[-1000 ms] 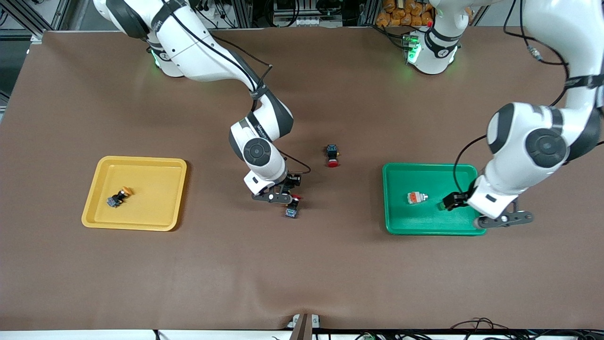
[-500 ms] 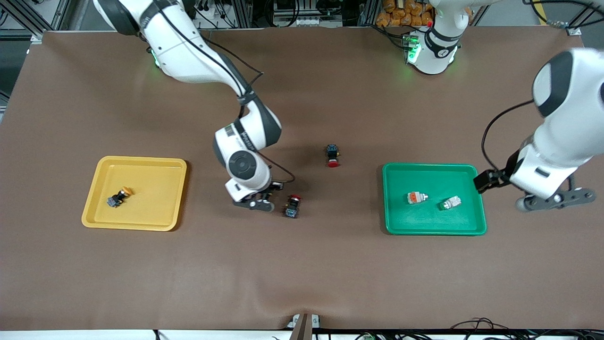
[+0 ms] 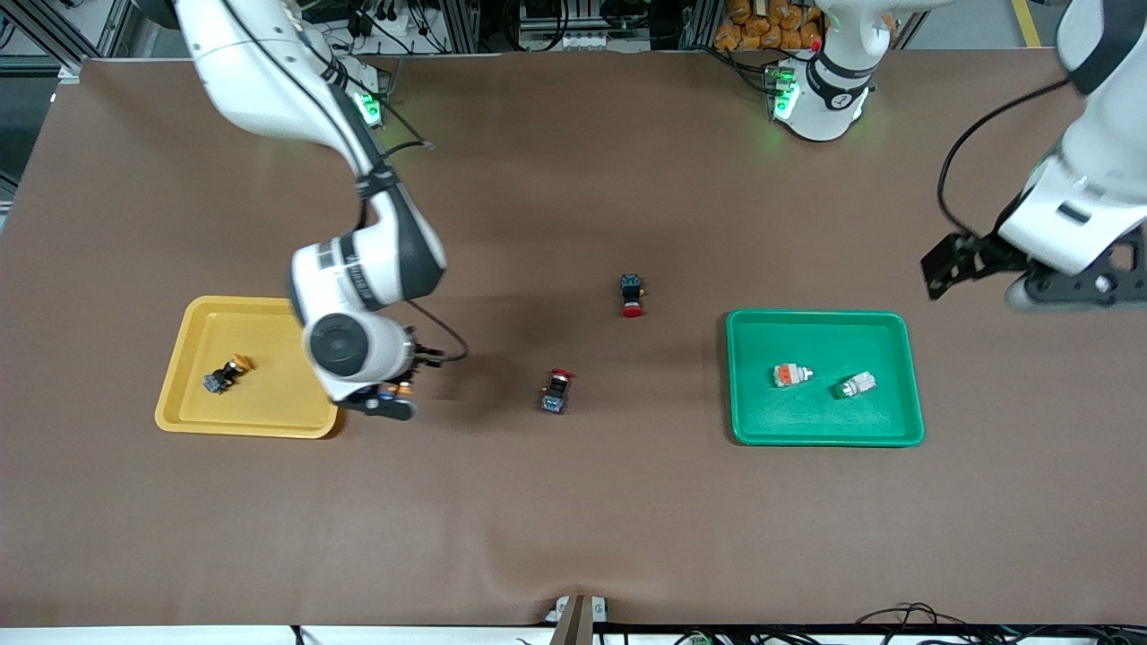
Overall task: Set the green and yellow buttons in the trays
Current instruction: 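Carry the yellow button to the yellow tray while the left gripper withdraws, then lower the yellow button into the yellow tray and open the right gripper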
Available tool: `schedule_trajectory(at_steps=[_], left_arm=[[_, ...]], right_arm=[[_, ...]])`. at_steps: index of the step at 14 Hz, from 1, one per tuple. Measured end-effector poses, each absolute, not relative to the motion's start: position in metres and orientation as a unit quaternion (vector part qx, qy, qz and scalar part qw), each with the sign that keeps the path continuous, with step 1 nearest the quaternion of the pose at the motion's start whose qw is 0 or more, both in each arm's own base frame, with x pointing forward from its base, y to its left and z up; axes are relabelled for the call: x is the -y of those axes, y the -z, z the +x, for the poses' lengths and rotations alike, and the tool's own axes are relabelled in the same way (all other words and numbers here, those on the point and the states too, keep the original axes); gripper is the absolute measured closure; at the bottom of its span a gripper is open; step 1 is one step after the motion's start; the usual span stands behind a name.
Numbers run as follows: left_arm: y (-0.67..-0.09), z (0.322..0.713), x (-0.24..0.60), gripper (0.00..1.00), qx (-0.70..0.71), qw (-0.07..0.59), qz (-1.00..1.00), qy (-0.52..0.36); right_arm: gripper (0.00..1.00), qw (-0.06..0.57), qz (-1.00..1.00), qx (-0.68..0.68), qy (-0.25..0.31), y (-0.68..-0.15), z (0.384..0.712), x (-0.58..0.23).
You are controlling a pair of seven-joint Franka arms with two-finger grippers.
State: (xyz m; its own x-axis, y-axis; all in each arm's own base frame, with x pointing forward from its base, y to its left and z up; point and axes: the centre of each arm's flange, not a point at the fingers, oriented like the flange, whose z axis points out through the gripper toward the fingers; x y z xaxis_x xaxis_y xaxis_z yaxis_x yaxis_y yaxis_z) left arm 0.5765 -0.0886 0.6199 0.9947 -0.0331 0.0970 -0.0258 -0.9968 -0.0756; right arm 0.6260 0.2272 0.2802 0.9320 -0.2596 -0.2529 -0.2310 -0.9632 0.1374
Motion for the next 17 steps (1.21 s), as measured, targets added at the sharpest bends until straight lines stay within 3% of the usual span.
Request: schedule_trajectory(at_steps=[3, 10, 17], left_arm=[[-0.62, 0.554, 0.076, 0.0, 0.001, 0.006, -1.0, 0.019], [-0.615, 0.549, 0.065, 0.0, 0.01, 0.005, -1.0, 0.0], [-0.62, 0.548, 0.059, 0.0, 0.013, 0.005, -1.0, 0.005]], right_arm=[[0.59, 0.055, 0.976, 0.155, 0.146, -0.278, 0.63, -0.178], [0.59, 0.038, 0.976, 0.135, 0.167, -0.257, 0.637, -0.069], [0.59, 0.022, 0.984, 0.11, 0.139, -0.213, 0.623, -0.009]])
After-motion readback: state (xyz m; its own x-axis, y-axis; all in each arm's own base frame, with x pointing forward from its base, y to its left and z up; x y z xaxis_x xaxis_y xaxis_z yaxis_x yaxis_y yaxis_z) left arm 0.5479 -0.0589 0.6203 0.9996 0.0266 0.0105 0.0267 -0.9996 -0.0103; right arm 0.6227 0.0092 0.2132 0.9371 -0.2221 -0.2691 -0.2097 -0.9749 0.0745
